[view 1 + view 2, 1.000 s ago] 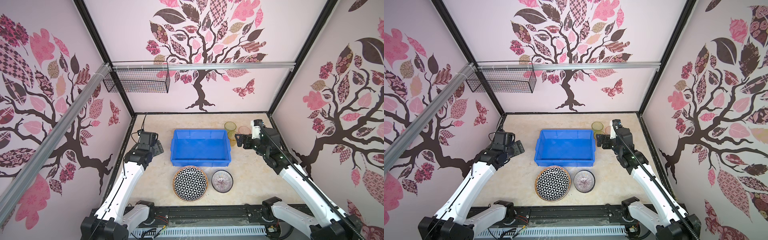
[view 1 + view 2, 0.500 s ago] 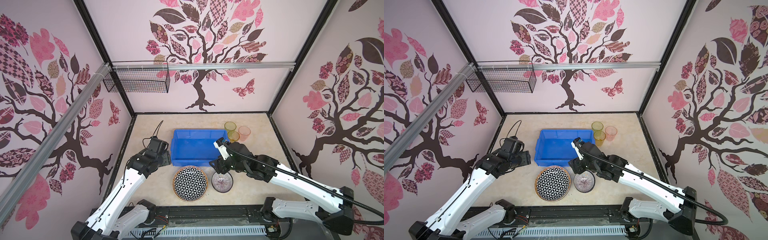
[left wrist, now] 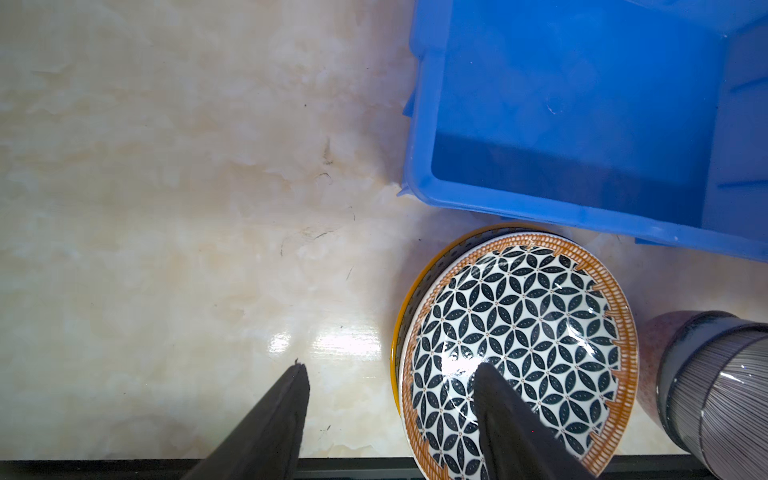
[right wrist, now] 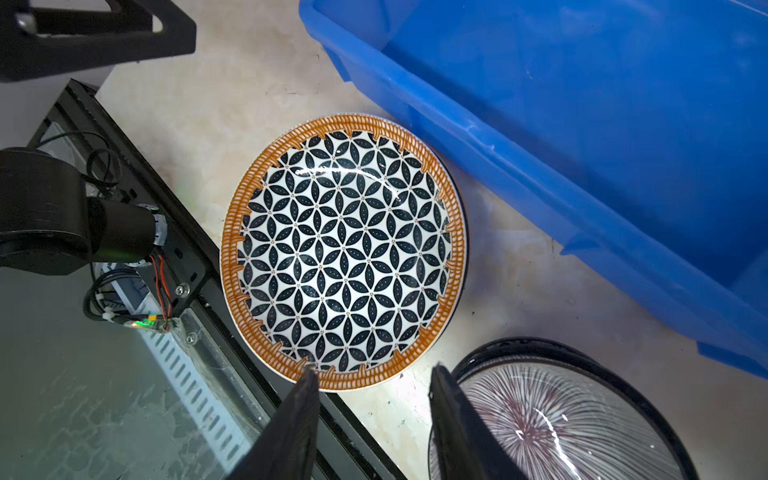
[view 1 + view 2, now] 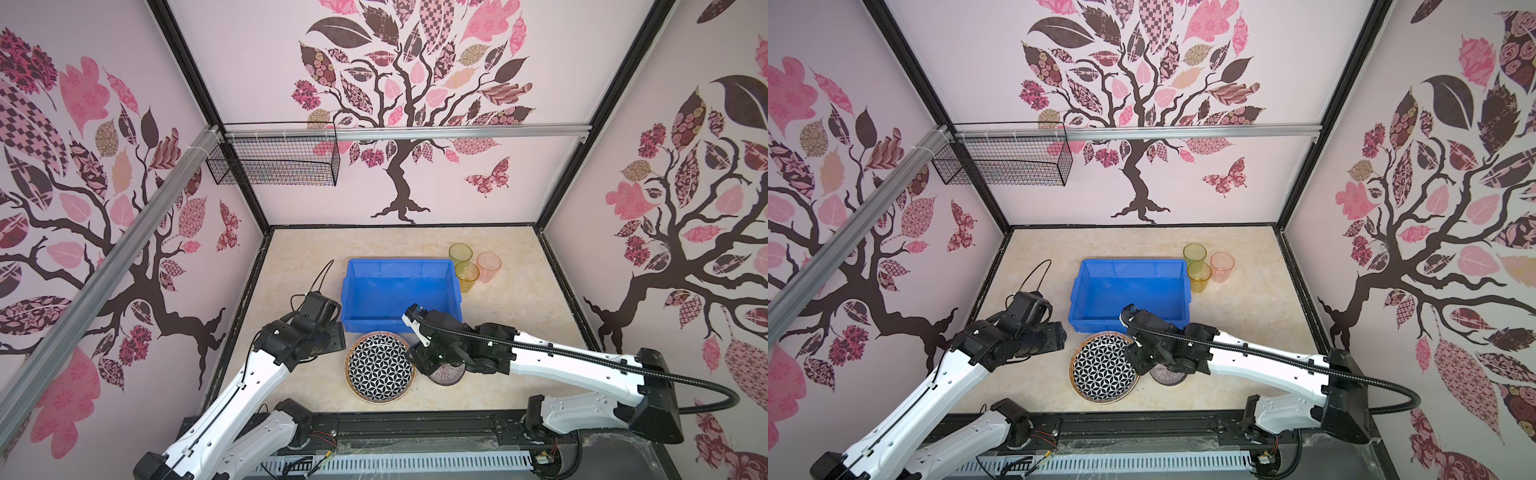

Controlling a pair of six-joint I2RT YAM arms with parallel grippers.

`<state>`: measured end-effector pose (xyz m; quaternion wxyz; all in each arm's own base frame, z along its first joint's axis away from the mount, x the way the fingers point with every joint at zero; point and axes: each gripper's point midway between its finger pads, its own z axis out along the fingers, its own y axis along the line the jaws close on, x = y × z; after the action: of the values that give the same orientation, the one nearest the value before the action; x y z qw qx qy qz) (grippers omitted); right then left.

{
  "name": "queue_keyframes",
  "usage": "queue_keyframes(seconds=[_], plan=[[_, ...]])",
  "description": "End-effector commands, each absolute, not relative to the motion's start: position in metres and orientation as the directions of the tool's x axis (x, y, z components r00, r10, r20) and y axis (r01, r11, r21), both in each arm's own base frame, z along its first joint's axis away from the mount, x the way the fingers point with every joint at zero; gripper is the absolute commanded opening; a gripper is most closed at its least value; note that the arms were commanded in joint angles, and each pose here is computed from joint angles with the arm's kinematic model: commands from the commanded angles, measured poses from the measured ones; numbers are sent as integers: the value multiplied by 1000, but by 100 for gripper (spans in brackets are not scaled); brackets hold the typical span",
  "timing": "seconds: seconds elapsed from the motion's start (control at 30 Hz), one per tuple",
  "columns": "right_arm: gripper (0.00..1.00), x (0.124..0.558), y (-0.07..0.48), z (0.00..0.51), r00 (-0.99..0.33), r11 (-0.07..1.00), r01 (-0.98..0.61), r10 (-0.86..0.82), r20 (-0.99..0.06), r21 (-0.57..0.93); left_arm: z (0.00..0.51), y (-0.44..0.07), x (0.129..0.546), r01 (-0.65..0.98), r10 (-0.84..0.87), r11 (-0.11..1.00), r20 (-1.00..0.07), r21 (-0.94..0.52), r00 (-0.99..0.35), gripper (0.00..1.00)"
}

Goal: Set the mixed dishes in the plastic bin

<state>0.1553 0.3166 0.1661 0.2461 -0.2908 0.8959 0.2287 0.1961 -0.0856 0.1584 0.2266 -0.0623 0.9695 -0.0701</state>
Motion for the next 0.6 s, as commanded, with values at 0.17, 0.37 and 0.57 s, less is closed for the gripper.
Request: queue_keyframes(seconds=[0.17, 0.37, 0.57], plan=[[39, 164, 320, 134, -731, 769, -601, -420, -537, 218, 144, -103, 183, -104, -190, 964, -357, -246, -915, 66], [34, 170, 324, 119, -737, 784, -589, -424, -526, 193, 132, -108, 176, -126, -215, 951, -315, -282, -924, 66], [34, 176, 326, 103, -746, 803, -574, -435, -504, 157, 118, -118, 170, -121, -194, 962, -299, -246, -934, 66]])
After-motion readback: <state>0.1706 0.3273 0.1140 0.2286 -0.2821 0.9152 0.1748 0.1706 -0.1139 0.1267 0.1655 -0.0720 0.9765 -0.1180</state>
